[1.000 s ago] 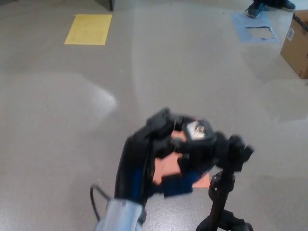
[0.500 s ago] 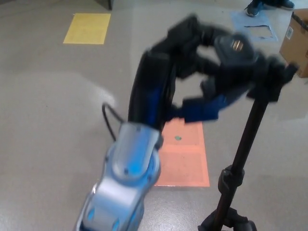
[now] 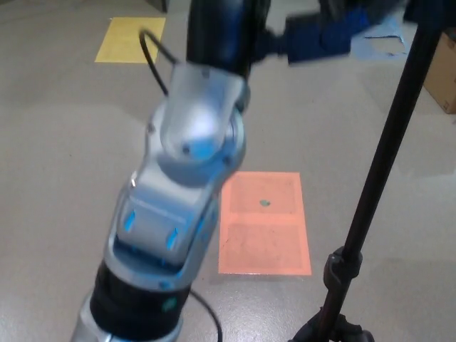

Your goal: A phone stand is kept on the floor and the robot uses both its hands to grab it and uses its left hand to extend the phone stand by pulling it upwards

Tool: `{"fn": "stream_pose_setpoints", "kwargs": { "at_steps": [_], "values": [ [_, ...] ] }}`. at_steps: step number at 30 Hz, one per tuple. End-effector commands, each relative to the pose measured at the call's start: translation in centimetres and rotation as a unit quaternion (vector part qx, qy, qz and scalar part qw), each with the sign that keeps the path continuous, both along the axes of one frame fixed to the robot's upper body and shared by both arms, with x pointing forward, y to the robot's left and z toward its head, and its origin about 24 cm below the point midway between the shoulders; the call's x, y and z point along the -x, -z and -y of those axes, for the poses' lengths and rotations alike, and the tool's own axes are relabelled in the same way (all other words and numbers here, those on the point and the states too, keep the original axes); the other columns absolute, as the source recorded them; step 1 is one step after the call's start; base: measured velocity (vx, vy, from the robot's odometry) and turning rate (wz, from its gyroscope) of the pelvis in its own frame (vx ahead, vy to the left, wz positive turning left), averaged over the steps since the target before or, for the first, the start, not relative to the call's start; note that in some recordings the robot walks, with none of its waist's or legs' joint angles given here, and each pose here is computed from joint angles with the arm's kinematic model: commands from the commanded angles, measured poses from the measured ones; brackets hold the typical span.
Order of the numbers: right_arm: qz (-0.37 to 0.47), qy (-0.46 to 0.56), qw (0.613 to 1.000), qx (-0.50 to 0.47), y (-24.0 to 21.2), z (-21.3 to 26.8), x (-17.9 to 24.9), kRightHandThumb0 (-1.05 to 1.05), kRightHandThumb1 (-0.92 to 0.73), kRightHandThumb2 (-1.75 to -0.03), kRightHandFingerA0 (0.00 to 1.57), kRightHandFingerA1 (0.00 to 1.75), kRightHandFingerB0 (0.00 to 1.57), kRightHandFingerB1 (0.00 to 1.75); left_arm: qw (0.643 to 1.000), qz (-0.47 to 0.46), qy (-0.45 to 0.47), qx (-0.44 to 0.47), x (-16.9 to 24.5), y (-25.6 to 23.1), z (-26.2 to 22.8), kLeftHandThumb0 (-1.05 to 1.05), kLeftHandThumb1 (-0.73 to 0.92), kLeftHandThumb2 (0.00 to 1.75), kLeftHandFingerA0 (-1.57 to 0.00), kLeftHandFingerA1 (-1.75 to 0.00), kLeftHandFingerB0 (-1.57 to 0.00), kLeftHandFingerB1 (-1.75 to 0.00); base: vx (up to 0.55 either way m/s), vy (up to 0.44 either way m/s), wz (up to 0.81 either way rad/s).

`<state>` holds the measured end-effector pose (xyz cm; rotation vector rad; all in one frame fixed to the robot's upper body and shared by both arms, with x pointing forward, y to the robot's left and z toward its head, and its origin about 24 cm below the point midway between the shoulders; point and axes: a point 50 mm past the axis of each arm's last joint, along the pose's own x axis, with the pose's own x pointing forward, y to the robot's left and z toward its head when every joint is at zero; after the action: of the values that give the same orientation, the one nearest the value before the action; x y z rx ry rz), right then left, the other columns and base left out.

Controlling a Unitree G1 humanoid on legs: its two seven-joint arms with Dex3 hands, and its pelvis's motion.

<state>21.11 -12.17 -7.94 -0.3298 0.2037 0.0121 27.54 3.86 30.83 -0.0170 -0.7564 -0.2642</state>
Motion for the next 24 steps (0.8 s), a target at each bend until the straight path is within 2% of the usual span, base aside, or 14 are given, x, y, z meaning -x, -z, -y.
{"fn": "stream_pose_setpoints", "kwargs": {
  "at_steps": [1,2,3,7,10,11,12,13,17,18,20,21,23,24],
  "values": [
    [-0.022,0.01,1.0,0.005,1.0,0.8,1.1,-0.55,-0.79,-0.64,1.15,1.75,0.89,1.75,0.987,0.115,0.074,0.081,4.8,-11.1,0.7,-0.31,0.6,0.62,-0.97,-1.27,-0.84,-1.35,0.0,0.0,0.0],
    [-0.02,0.007,1.0,0.01,1.0,0.8,1.1,-0.63,-0.56,-0.93,1.36,1.57,1.15,1.48,0.988,0.116,0.065,0.077,4.8,-11.2,0.7,-0.32,0.6,0.61,-0.99,-1.26,-0.85,-1.34,0.0,0.0,0.0],
    [-0.021,0.007,1.0,0.009,1.0,0.8,1.2,-0.56,-0.8,-0.64,1.15,1.75,0.89,1.75,0.988,0.114,0.067,0.079,4.8,-11.2,0.7,-0.3,0.59,0.61,-0.96,-1.28,-0.84,-1.33,0.0,0.0,0.0],
    [-0.022,0.011,1.0,0.0,1.0,0.8,1.2,-0.56,-0.8,-0.64,1.14,1.75,0.89,1.75,0.987,0.104,0.082,0.089,4.7,-11.3,0.8,-0.29,0.6,0.58,-0.98,-1.33,-0.84,-1.37,0.0,0.0,0.0],
    [-0.02,0.011,1.0,-0.002,0.9,0.8,0.9,-0.55,-0.8,-0.64,1.13,1.75,0.89,1.75,0.988,0.101,0.075,0.085,4.6,-11.3,0.7,-0.3,0.59,0.59,-0.98,-1.32,-0.82,-1.36,0.0,0.0,0.0],
    [-0.018,0.012,1.0,-0.003,0.9,0.8,0.8,-0.56,-0.8,-0.64,1.14,1.75,0.89,1.75,0.988,0.095,0.08,0.089,4.6,-11.1,0.7,-0.26,0.6,0.58,-0.96,-1.42,-0.81,-1.44,0.0,0.0,0.0],
    [-0.017,0.012,1.0,-0.003,0.8,0.8,0.8,-0.56,-0.8,-0.64,1.14,1.75,0.89,1.75,0.988,0.09,0.088,0.094,4.5,-10.9,0.8,-0.26,0.6,0.58,-0.96,-1.42,-0.81,-1.44,0.0,0.0,0.0],
    [-0.015,0.012,1.0,-0.003,0.8,0.8,0.8,-0.64,-0.56,-0.92,1.35,1.56,1.14,1.48,0.989,0.088,0.083,0.09,4.5,-10.8,0.8,-0.27,0.6,0.58,-0.98,-1.42,-0.82,-1.46,0.0,0.0,0.0],
    [-0.011,0.012,1.0,0.003,0.7,0.9,0.7,-0.64,-0.56,-0.92,1.35,1.56,1.14,1.48,0.991,0.083,0.071,0.078,4.3,-10.1,0.6,-0.28,0.58,0.61,-0.98,-1.46,-0.8,-1.51,0.0,0.0,0.0],
    [-0.012,0.013,1.0,0.003,0.7,0.9,0.6,-0.57,-0.79,-0.64,1.14,1.75,0.88,1.75,0.991,0.08,0.068,0.079,4.2,-9.9,0.6,-0.28,0.59,0.58,-0.98,-1.42,-0.79,-1.49,0.0,0.0,0.0],
    [-0.012,0.012,1.0,0.002,0.8,0.9,0.7,-0.56,-0.79,-0.65,1.13,1.75,0.88,1.75,0.992,0.075,0.063,0.079,4.2,-9.7,0.6,-0.28,0.57,0.6,-0.97,-1.39,-0.81,-1.46,0.0,0.0,0.0],
    [-0.006,0.01,1.0,0.004,0.6,0.9,0.7,-0.64,-0.56,-0.92,1.34,1.56,1.14,1.48,0.993,0.072,0.06,0.077,4.1,-9.3,0.5,-0.29,0.57,0.6,-0.96,-1.37,-0.79,-1.47,0.0,0.0,0.0],
    [-0.006,0.01,1.0,-0.002,0.6,0.9,0.6,-0.65,-0.56,-0.92,1.34,1.56,1.13,1.48,0.994,0.07,0.049,0.073,4.1,-8.9,0.4,-0.37,0.56,0.6,-0.93,-1.24,-0.79,-1.31,0.0,0.0,0.0],
    [-0.006,0.01,1.0,-0.004,0.5,0.9,0.5,-0.65,-0.56,-0.92,1.35,1.56,1.14,1.48,0.994,0.066,0.056,0.066,4.0,-8.6,0.3,-0.45,0.57,0.57,-0.82,-1.01,-0.77,-0.84,0.0,0.0,0.0]
  ]
}}
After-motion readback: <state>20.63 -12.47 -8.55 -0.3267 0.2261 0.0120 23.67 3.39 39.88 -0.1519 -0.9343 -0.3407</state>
